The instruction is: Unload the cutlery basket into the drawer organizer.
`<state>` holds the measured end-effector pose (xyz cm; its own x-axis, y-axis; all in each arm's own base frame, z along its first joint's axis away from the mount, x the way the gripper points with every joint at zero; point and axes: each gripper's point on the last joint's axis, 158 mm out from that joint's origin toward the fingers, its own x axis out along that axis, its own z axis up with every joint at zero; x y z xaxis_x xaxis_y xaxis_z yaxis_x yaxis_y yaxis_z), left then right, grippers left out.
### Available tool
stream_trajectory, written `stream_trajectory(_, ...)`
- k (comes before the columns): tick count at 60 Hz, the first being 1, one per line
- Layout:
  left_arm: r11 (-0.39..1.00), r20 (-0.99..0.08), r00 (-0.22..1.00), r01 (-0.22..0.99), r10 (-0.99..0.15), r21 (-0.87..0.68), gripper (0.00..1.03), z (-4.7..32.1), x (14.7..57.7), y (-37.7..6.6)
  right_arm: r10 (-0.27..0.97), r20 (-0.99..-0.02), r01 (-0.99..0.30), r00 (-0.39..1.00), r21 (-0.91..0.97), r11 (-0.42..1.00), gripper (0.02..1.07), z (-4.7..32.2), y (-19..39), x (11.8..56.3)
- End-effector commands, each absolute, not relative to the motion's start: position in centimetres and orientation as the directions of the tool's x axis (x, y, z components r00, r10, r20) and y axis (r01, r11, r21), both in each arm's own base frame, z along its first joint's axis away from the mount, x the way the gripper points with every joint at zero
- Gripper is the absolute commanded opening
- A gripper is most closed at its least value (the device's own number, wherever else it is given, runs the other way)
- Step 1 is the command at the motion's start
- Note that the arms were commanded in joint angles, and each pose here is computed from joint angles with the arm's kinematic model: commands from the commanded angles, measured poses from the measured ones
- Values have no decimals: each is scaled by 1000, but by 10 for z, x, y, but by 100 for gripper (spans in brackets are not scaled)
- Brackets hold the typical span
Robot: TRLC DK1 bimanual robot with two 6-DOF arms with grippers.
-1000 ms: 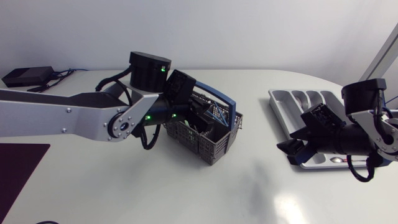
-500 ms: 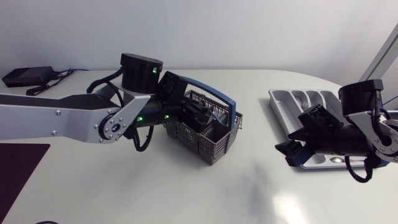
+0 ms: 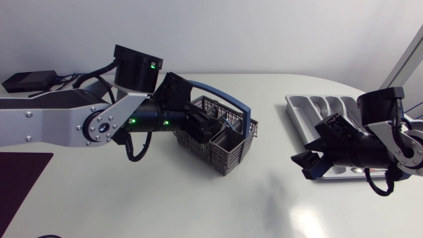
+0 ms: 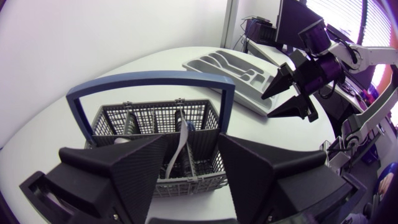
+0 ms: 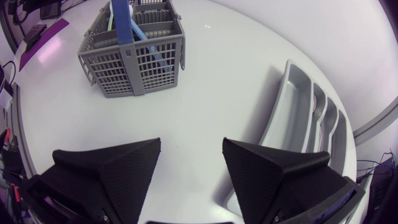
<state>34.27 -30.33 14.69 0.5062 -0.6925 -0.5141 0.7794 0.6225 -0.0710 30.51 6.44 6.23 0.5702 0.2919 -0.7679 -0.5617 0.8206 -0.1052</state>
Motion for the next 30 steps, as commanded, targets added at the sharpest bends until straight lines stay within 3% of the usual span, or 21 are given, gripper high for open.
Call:
stream_trajectory(1, 580, -535, 469, 813, -702, -48, 58, 136, 340, -316, 283, -786, -570, 549, -104, 815, 75, 50, 64, 297)
stream_trajectory(16, 561, -578, 466, 828, -670, 17, 57, 106, 353, -322, 279, -789, -569, 548, -107, 816, 75, 46, 64, 296)
stream_trajectory(23, 567, -561, 485, 823, -671, 33, 51, 103, 360, -324, 277, -791, -569, 546, -107, 815, 75, 43, 63, 296)
stream_trajectory(30, 576, -552, 498, 816, -668, 39, 51, 101, 367, -326, 277, -792, -569, 545, -106, 815, 75, 41, 63, 296)
